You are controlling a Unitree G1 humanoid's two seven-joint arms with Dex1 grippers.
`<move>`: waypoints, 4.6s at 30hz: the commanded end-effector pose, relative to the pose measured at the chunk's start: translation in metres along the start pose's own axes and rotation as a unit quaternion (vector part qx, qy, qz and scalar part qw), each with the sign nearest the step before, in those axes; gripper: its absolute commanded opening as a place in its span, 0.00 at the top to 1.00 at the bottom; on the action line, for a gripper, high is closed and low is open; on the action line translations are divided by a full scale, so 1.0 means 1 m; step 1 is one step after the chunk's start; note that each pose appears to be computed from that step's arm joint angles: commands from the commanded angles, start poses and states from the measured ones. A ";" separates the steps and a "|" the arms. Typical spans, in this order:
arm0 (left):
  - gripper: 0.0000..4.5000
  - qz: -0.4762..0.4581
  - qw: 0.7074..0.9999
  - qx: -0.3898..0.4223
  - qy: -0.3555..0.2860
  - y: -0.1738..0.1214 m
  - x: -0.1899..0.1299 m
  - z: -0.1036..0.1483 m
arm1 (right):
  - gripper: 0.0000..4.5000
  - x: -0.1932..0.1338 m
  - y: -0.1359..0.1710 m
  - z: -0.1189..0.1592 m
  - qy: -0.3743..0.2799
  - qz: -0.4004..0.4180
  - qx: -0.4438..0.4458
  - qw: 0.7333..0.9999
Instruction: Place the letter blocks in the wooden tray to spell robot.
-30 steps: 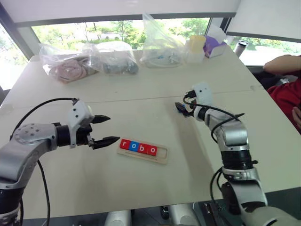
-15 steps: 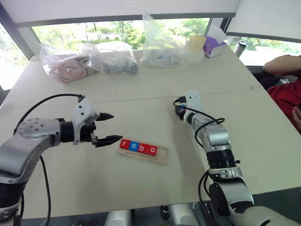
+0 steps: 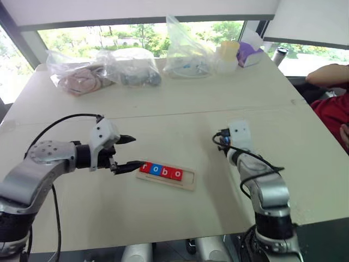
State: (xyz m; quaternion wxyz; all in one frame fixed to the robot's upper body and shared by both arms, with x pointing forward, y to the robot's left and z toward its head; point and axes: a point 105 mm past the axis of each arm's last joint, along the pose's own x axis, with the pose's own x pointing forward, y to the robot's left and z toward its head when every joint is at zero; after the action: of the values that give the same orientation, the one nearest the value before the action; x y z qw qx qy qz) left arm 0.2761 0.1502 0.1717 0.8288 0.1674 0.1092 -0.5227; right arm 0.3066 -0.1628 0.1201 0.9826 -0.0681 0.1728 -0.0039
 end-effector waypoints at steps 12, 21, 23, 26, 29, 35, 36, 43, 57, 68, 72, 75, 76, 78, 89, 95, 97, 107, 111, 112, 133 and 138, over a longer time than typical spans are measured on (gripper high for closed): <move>0.00 -0.047 0.998 0.029 -0.001 0.004 0.013 0.008 | 0.01 -0.018 0.009 -0.020 0.075 -0.002 0.096 0.993; 0.00 -0.045 0.999 0.025 0.011 0.005 0.006 0.002 | 0.01 -0.009 -0.030 0.054 -0.072 0.129 -0.056 0.987; 0.00 -0.045 0.999 0.026 0.015 0.006 0.004 0.001 | 0.01 -0.008 -0.032 0.045 -0.043 0.197 -0.097 0.975; 0.00 -0.053 0.998 0.026 0.018 0.002 0.002 0.000 | 0.01 -0.022 -0.030 0.031 -0.045 0.312 -0.189 0.930; 0.00 -0.074 0.997 0.022 0.025 -0.009 -0.004 0.000 | 0.01 -0.030 -0.036 0.015 -0.041 0.378 -0.226 0.897; 0.00 -0.098 0.992 0.061 0.050 -0.026 -0.007 0.007 | 0.01 -0.025 -0.041 -0.008 -0.039 0.427 -0.222 0.876; 0.00 -0.098 0.992 0.062 0.046 -0.027 -0.006 0.010 | 0.01 -0.023 -0.042 -0.011 -0.039 0.427 -0.227 0.874; 0.00 -0.092 0.994 0.055 0.028 -0.030 -0.001 0.015 | 0.01 0.002 -0.040 -0.034 -0.031 0.417 -0.258 0.871; 0.00 -0.077 0.995 0.038 0.043 -0.022 -0.002 0.002 | 0.75 0.005 -0.026 -0.019 -0.059 0.436 -0.199 0.876; 0.00 -0.061 0.994 0.016 0.090 -0.016 -0.016 -0.025 | 0.75 -0.045 0.059 -0.006 -0.045 0.552 -0.313 0.772; 0.00 -0.055 0.994 0.013 0.088 -0.019 -0.016 -0.029 | 0.75 -0.042 0.067 -0.007 -0.038 0.541 -0.329 0.773; 0.00 -0.065 0.995 0.001 0.069 -0.028 -0.013 -0.023 | 0.75 -0.042 0.070 -0.012 -0.030 0.542 -0.333 0.771; 0.00 -0.071 0.995 -0.001 0.067 -0.031 -0.012 -0.021 | 0.75 -0.041 0.071 -0.014 -0.028 0.543 -0.334 0.770; 0.00 -0.081 0.994 -0.001 0.075 -0.036 -0.013 -0.021 | 0.75 -0.040 0.072 -0.017 -0.022 0.541 -0.333 0.772; 0.00 -0.070 0.996 0.000 0.058 -0.032 -0.005 -0.016 | 0.75 -0.038 0.075 -0.020 -0.018 0.539 -0.334 0.773; 0.00 -0.065 0.997 0.000 0.052 -0.031 -0.003 -0.014 | 0.75 -0.035 0.077 -0.025 -0.011 0.534 -0.332 0.777; 0.00 -0.064 0.997 0.000 0.052 -0.030 -0.002 -0.014 | 0.75 -0.033 0.077 -0.025 -0.012 0.530 -0.332 0.780; 0.00 -0.061 0.997 -0.001 0.052 -0.030 -0.002 -0.015 | 0.75 -0.047 0.074 0.008 -0.060 0.538 -0.266 0.797; 0.00 -0.061 0.997 -0.001 0.051 -0.030 -0.001 -0.014 | 0.75 -0.050 0.069 -0.001 -0.045 0.534 -0.281 0.796; 0.00 -0.061 0.997 -0.001 0.050 -0.029 -0.001 -0.014 | 0.75 -0.050 0.069 -0.004 -0.040 0.536 -0.277 0.796; 0.00 -0.048 0.998 -0.002 0.047 -0.026 -0.001 -0.012 | 0.75 -0.035 0.068 -0.029 -0.014 0.535 -0.287 0.794; 0.00 -0.041 0.998 0.002 0.053 -0.024 -0.001 -0.015 | 0.75 -0.034 0.072 -0.030 -0.017 0.539 -0.280 0.794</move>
State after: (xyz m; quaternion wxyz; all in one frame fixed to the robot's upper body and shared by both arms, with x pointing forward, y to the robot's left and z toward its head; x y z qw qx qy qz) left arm 0.2522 0.1454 0.1464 0.7956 0.1760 0.1743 -0.5529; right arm 0.2612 -0.0975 0.0876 0.7660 -0.2308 0.1761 0.5735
